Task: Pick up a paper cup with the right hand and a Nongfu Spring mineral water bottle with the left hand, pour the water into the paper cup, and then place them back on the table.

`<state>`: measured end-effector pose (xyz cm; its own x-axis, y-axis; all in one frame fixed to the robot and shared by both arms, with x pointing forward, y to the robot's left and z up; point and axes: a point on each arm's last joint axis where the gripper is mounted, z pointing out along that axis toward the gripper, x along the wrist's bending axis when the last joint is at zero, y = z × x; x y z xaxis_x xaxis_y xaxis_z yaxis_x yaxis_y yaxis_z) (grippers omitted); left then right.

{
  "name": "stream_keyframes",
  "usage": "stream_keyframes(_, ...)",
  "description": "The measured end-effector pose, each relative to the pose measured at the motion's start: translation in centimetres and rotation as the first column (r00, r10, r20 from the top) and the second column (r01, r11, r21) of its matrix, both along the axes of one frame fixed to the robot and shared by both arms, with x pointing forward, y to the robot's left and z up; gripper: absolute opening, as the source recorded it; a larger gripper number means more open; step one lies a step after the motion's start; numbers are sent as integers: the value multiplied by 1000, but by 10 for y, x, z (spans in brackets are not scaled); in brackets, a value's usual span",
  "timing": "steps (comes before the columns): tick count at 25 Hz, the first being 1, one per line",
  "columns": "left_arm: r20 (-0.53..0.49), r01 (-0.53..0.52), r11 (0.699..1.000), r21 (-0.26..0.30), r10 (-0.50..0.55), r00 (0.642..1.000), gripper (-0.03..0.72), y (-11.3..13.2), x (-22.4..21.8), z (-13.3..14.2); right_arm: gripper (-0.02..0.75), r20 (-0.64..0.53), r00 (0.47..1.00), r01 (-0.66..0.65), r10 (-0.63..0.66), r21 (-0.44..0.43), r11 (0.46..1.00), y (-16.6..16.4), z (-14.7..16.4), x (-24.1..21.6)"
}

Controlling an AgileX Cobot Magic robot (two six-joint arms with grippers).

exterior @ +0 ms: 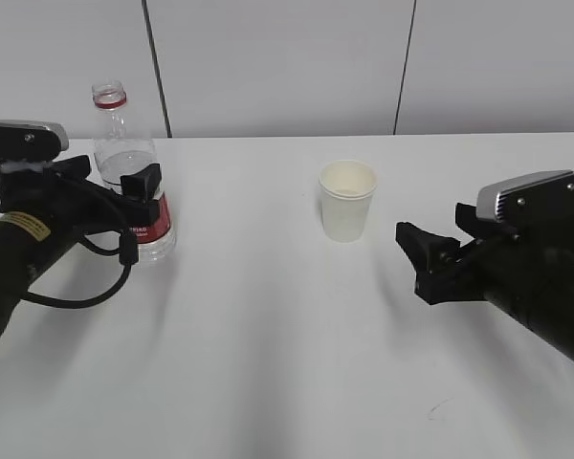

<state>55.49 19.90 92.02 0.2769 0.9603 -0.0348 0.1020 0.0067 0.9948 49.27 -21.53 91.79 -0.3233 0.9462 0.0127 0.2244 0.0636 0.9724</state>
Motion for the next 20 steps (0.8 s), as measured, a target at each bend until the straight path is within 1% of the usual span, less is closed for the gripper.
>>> stream_keyframes(4, 9, -2, 1000, -5, 2, 1000, 579, 4, -11, 14, 586, 10, 1000, -10, 10, -2, 1000, -1, 5, -5)
stream_keyframes(7, -12, 0, 1000, -2, 0, 1000, 579, 6, -17, 27, 586, 18, 999, -51, 51, -16, 999, 2, 8, -7)
stream_keyframes(15, -121, 9, 1000, 21, -7, 993, 579, 11, -37, 63, 586, 11, 998, -68, 69, -40, 997, 0, 29, -16)
stream_keyframes(18, -172, 15, 999, 33, -9, 985, 579, 14, -47, 74, 586, 10, 998, -65, 66, -50, 997, -2, 40, -21)
stream_keyframes(20, -221, 20, 999, 44, -10, 975, 579, 17, -55, 80, 586, -14, 998, -63, 63, -61, 996, -3, 43, -24)
